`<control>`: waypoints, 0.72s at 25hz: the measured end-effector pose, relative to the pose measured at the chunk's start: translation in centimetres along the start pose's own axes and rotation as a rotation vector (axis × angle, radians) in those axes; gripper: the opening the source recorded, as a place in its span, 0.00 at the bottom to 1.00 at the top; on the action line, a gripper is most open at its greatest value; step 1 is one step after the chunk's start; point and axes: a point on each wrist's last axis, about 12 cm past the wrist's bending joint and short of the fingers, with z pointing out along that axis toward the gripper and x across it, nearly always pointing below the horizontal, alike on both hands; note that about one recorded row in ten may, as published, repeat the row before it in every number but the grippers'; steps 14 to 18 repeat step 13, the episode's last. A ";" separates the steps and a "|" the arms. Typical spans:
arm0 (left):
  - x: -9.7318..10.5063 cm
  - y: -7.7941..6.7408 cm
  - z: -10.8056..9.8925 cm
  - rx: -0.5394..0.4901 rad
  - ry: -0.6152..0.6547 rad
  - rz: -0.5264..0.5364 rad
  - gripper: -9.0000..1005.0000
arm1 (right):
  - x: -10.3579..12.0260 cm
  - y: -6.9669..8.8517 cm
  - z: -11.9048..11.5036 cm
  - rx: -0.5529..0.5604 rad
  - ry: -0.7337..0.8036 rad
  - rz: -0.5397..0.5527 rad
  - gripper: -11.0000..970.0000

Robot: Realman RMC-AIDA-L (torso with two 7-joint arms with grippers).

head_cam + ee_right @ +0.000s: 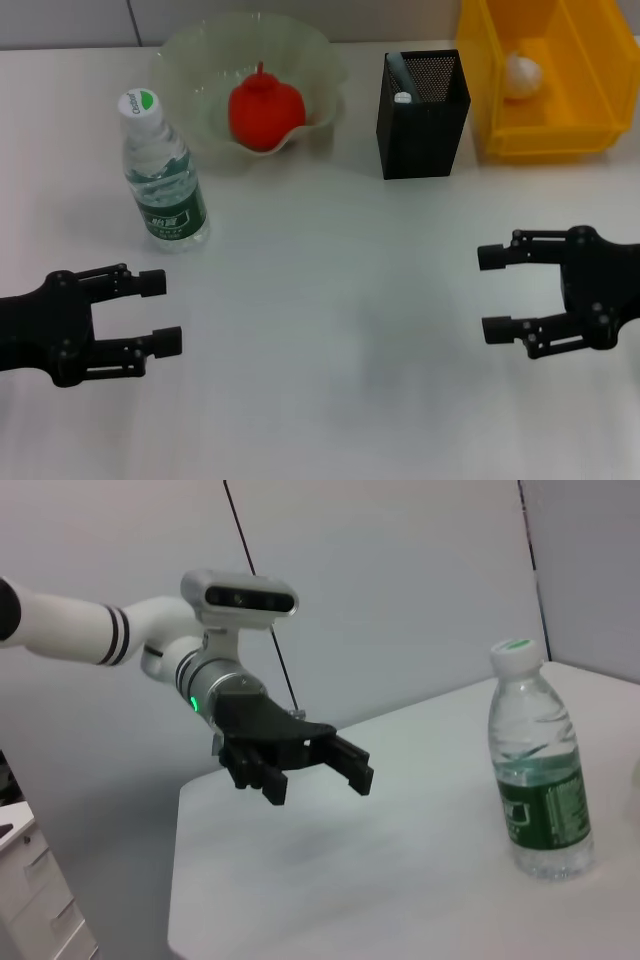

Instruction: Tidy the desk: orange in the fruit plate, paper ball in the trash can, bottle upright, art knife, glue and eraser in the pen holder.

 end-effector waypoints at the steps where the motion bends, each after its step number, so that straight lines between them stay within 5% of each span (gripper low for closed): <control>1: -0.1 0.1 0.1 0.005 0.010 0.002 0.81 | 0.2 0.1 0.0 0.001 -0.001 -0.002 0.87; 18: -0.3 0.5 0.6 -0.001 0.046 -0.016 0.81 | 1.1 0.3 0.4 0.024 -0.017 0.011 0.87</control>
